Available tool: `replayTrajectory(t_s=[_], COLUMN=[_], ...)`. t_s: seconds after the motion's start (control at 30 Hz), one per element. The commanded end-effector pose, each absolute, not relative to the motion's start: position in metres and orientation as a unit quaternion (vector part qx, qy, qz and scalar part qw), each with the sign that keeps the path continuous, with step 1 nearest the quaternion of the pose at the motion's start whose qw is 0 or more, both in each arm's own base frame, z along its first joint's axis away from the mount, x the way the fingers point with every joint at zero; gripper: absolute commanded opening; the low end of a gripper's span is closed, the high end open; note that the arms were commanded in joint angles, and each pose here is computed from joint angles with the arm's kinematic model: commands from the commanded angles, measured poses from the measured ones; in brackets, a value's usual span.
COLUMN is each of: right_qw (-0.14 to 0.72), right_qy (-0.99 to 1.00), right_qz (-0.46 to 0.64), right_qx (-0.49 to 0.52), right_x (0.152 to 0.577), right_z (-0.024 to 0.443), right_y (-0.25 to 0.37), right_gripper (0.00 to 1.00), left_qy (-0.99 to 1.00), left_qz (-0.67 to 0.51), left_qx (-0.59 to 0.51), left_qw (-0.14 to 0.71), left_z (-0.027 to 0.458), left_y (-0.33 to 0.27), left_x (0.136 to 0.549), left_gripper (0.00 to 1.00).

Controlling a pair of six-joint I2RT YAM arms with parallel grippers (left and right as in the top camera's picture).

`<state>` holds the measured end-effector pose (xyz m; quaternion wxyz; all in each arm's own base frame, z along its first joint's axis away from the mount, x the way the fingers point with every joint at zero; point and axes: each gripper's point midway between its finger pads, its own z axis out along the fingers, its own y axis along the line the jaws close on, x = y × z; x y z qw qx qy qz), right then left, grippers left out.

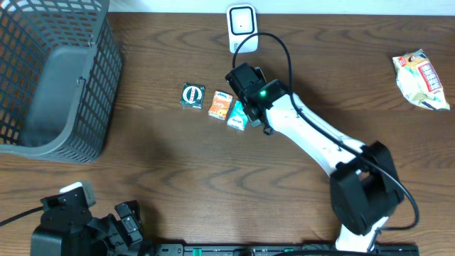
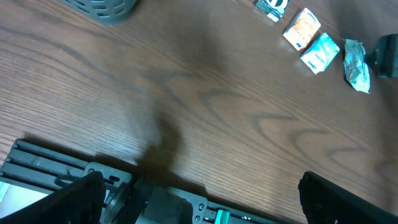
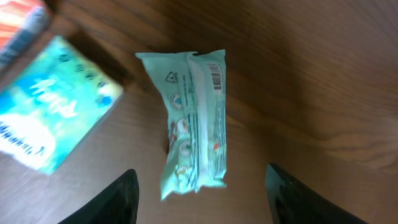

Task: Scan the item barcode
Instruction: 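Lift the wet-wipe pack and carry it rightward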

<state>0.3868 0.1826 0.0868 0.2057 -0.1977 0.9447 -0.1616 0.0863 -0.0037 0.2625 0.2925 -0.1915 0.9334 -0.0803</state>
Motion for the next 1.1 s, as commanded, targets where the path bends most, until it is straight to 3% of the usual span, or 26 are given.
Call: replayTrajectory(t_s=[0.0, 0.37, 0.73, 0.97, 1.07], right_qw=[0.188, 0.163, 0.137, 0.106, 0.086], right_qy=[0.943, 0.927, 0.941, 0.963, 0.97], right_qz=[-0.193, -0.266, -0.241, -0.163, -0.133], right_qx=[-0.198, -0.209, -0.195, -0.188, -0.184], right_x=[0.39, 0.398, 0.399, 0.39, 0.386], right_z=[0.061, 0.025, 0.008, -0.005, -0.005], right_y=[0.176, 0.156, 0.146, 0.156, 0.16], right_gripper=[0.57, 0.5, 0.42, 0.08, 0.01], left_qy=[0.931, 0.931, 0.931, 0.931, 0.931], left_qz=[-0.078, -0.078, -0.078, -0.078, -0.078], left_qx=[-0.198, -0.198, -0.198, -0.198, -0.198], left_qw=[0.295, 0.295, 0.295, 0.295, 0.295], left_z=[0.263, 0.263, 0.263, 0.263, 0.263], left_y=[-0.002, -0.002, -0.002, -0.002, -0.002], left_x=[0.087, 0.087, 0.087, 0.087, 0.087], left_gripper=[0.97, 0.97, 0.98, 0.98, 0.98])
